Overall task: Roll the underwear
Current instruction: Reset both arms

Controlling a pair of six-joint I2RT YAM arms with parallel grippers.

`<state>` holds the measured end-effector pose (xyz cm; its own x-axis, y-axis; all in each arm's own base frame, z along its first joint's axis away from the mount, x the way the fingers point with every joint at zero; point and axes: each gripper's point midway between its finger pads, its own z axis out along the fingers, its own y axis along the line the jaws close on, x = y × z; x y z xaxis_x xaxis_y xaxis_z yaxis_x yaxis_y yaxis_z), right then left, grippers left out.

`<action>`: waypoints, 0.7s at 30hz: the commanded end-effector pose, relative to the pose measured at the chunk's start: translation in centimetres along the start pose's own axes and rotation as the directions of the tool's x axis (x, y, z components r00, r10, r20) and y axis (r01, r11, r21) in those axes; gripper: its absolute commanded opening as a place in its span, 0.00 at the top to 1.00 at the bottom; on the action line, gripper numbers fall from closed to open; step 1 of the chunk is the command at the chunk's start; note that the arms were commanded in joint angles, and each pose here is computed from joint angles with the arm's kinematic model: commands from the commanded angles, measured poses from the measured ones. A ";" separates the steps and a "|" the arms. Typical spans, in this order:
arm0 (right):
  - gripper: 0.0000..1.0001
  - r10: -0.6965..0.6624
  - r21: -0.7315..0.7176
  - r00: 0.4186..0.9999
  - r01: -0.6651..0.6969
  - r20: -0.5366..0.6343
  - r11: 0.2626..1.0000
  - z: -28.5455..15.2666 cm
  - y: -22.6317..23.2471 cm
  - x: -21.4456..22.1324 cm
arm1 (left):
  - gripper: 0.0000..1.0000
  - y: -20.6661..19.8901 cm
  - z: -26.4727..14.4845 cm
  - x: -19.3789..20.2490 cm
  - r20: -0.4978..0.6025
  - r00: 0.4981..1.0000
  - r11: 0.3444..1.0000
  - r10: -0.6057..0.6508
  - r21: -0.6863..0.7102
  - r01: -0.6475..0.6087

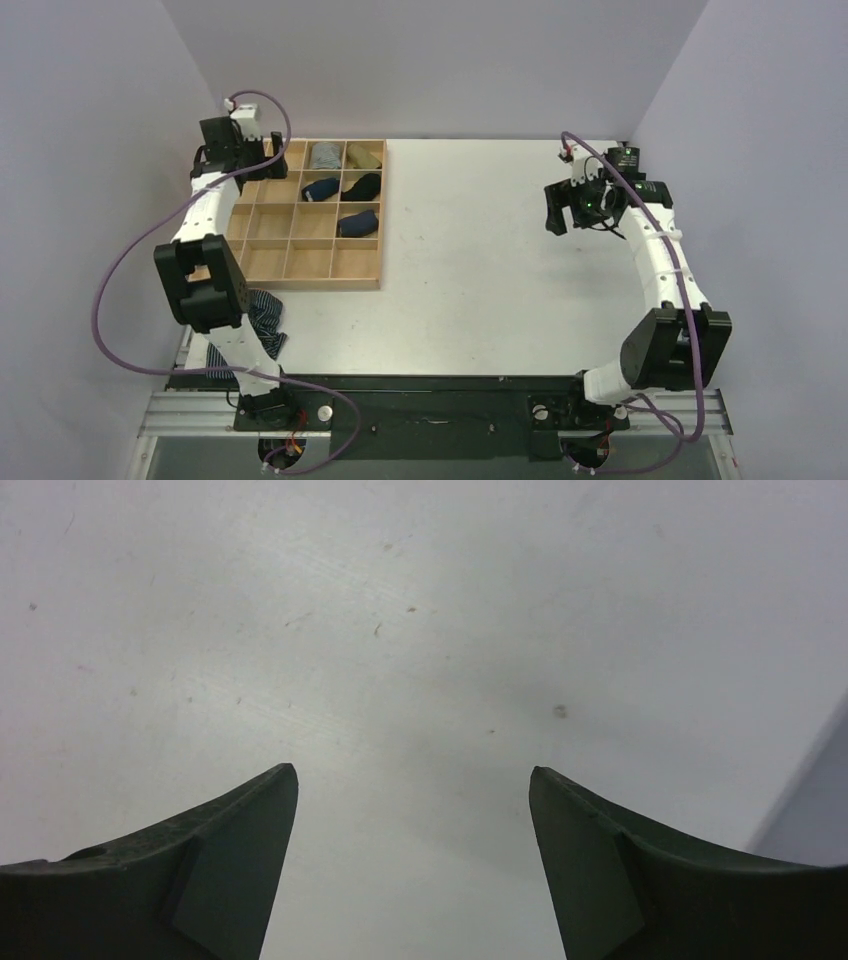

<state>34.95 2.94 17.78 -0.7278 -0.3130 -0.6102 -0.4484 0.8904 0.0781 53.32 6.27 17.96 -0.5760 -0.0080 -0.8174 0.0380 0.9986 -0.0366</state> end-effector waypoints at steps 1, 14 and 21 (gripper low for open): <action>0.18 -0.007 0.253 0.982 -0.043 0.191 0.967 -4.4 -2.8 -4.4 | 0.03 -0.1 -6.1 -5.0 0.233 0.969 0.996 -0.084 -0.001 0.086; 0.16 0.012 0.463 0.888 -0.251 0.460 0.850 -11.2 -4.6 -5.7 | 0.03 -3.2 -16.1 -2.3 0.391 0.907 0.988 -0.153 0.089 0.128; 0.15 -0.029 0.500 0.797 -0.350 0.604 0.792 -15.3 -4.4 -5.6 | 0.03 -4.6 -20.0 -1.6 0.438 0.889 0.990 -0.136 0.102 0.101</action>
<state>33.45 -2.86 28.67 -0.4226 -0.1213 -0.8982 0.0258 0.9890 -0.1457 39.00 3.35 27.94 -0.2515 -0.1789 -0.9512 0.0216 0.9815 -0.1903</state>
